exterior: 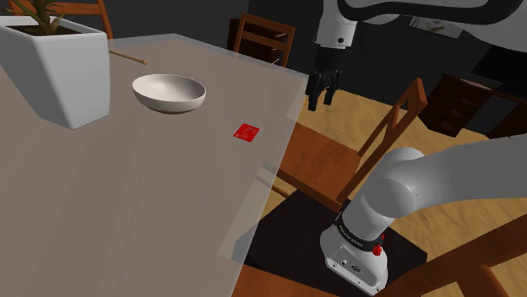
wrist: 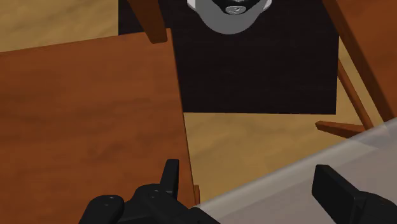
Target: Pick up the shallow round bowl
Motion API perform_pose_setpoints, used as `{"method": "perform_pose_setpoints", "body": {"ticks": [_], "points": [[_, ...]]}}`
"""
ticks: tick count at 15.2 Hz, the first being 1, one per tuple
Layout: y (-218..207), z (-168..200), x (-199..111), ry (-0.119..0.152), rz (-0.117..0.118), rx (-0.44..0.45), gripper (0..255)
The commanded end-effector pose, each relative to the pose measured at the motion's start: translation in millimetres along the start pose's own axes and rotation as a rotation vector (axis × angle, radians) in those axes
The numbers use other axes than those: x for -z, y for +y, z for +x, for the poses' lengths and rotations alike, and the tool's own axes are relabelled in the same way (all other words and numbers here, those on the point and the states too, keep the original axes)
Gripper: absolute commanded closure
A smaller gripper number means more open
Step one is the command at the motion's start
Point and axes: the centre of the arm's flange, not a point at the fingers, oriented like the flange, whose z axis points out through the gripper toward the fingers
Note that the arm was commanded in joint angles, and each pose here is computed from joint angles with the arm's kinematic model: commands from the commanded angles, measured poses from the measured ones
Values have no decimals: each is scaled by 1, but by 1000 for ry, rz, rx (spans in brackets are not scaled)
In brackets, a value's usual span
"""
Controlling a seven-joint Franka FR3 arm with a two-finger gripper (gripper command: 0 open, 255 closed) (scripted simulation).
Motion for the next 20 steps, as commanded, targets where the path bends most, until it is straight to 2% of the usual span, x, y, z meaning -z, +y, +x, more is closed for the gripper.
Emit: {"method": "perform_pose_setpoints", "body": {"ticks": [1, 20], "points": [[0, 0, 0, 0, 0, 0, 0], [-113, 205, 36, 51, 93, 14, 0]]}}
